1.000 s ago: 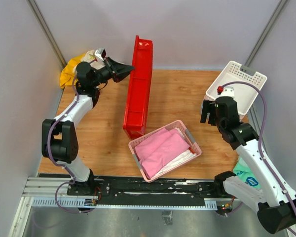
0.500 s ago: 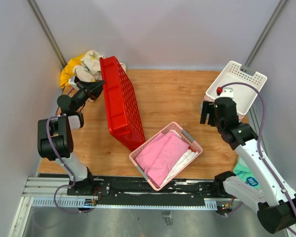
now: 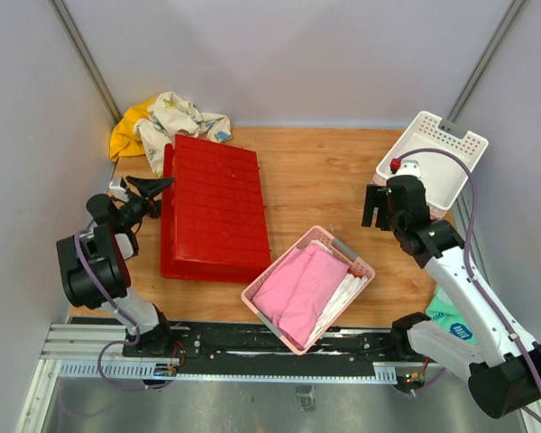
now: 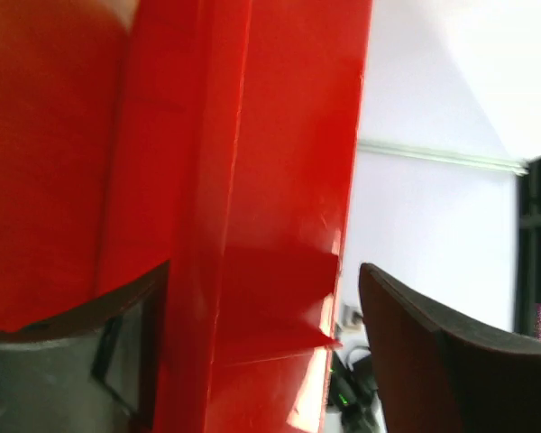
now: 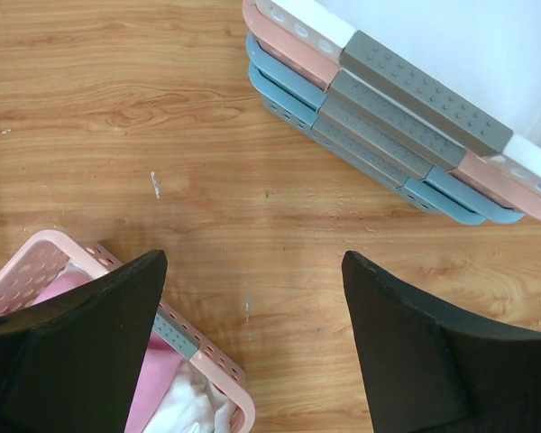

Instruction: Turn the large container upside down

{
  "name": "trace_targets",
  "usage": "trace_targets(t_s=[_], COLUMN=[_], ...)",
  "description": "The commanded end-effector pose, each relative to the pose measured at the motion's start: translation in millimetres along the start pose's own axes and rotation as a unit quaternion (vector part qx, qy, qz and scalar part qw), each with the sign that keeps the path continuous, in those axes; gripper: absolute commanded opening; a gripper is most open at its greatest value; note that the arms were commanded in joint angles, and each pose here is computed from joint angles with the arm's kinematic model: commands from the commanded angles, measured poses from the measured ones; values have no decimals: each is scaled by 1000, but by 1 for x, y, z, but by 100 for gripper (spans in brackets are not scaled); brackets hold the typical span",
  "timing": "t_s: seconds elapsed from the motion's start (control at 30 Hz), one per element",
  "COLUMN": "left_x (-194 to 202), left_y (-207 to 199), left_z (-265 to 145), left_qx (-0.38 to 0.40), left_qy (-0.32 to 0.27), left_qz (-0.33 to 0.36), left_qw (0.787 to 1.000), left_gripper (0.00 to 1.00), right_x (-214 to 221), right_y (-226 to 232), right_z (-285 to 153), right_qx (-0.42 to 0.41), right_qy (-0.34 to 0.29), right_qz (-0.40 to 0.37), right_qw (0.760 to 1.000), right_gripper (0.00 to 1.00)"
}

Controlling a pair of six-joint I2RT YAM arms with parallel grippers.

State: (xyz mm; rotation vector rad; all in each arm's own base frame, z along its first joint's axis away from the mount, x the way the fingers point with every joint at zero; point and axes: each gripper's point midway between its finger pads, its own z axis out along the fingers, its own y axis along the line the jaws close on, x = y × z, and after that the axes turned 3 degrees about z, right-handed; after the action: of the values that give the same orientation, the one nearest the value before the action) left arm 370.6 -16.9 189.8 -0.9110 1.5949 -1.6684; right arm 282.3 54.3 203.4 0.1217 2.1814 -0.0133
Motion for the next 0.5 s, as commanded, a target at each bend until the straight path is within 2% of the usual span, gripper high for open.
trace_targets(t_s=[0.0, 0.07, 0.2, 0.33, 0.47], left_x=[-11, -28, -53, -77, -92], left_y=[46, 62, 61, 51, 34], left_z=[-13, -24, -43, -65, -79], left_qx=[-149, -246, -340, -410, -448], left_qy=[-9, -37, -79, -125, -145], left_qz=[72, 108, 166, 225, 272], left_qw=[986, 962, 922, 875, 840], left_gripper=[82, 91, 99, 99, 99], right_x=[-2, -1, 0, 1, 3], right_y=[8, 8, 10, 11, 11], right_z=[1, 2, 4, 5, 6], right_qx=[-12, -12, -15, -16, -17], right_qy=[-1, 1, 3, 5, 6], right_qz=[3, 2, 1, 4, 3], right_qw=[1000, 1000, 1000, 1000, 1000], right_gripper=[81, 81, 81, 81, 81])
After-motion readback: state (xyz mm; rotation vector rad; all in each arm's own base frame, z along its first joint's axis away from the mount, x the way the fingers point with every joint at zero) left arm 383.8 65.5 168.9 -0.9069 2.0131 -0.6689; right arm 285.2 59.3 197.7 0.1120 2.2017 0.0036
